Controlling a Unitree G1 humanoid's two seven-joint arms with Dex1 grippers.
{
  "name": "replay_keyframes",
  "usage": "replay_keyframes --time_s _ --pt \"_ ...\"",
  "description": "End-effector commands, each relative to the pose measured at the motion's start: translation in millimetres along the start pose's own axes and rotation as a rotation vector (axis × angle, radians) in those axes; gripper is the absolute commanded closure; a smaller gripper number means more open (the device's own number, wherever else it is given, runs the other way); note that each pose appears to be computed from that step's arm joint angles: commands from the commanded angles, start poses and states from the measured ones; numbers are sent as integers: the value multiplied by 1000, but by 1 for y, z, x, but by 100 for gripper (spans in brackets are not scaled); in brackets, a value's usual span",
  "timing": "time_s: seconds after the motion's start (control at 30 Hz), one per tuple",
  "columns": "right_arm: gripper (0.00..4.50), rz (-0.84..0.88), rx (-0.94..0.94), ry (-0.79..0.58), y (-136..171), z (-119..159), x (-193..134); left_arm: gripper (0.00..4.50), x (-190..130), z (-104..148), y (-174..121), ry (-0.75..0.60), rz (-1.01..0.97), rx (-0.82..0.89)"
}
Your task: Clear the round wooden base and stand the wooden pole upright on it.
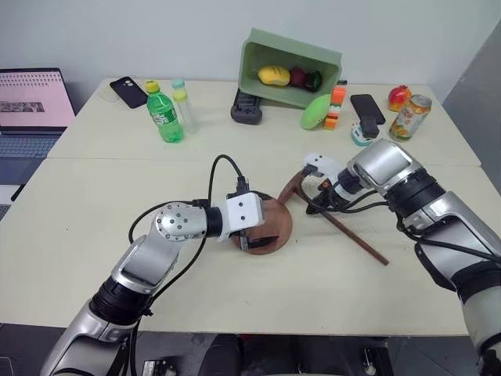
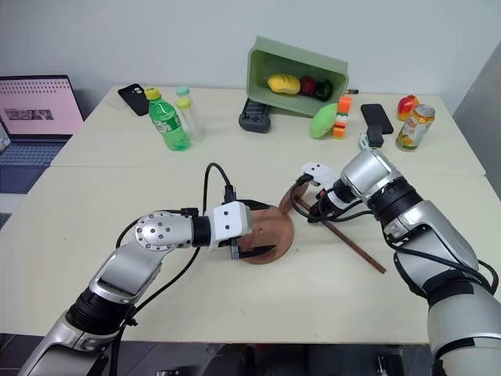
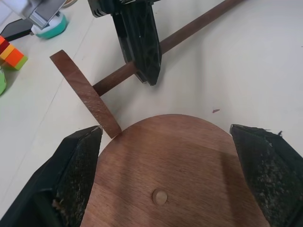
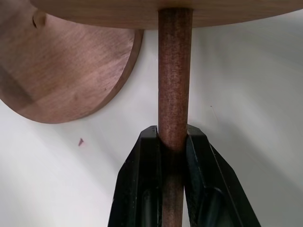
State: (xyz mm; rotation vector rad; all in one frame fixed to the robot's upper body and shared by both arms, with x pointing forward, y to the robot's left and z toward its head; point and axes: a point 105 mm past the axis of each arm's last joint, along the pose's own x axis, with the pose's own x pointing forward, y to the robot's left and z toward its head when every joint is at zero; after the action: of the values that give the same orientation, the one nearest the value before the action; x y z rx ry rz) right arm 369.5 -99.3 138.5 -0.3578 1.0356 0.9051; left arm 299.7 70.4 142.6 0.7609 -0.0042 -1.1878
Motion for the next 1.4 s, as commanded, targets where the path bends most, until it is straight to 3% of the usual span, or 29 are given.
replay_keyframes --time_s 0.03,0.1,0.2,0.33,0.4,0.53,0.63,0.8,1.0,1.4 --pt "425 -7 -14 -95 4 19 -21 0 -8 6 11 -14 31 34" --pt "425 -11 -30 -156 8 28 -33 0 -13 2 14 -3 45 28" --pt "425 -38 -165 -429 23 56 -83 0 -27 -2 22 -1 79 -36" --pt "425 -28 -261 -739 55 71 -129 0 -52 -11 26 15 122 -126" --pt "425 -41 -301 -849 66 70 -139 0 -65 -18 27 47 136 -147" --pt "425 -60 -516 -1192 114 67 -153 0 -98 -31 16 127 93 -169" --pt "425 5 -526 -1304 133 64 -142 0 -107 -29 7 127 34 -180" --pt "425 37 -475 -1404 135 67 -126 0 -114 -36 8 173 19 -165" --pt "425 62 -516 -1404 141 71 -99 0 -110 -33 9 186 4 -139" --pt "425 83 -505 -1409 143 74 -79 0 -106 -29 9 186 -8 -123"
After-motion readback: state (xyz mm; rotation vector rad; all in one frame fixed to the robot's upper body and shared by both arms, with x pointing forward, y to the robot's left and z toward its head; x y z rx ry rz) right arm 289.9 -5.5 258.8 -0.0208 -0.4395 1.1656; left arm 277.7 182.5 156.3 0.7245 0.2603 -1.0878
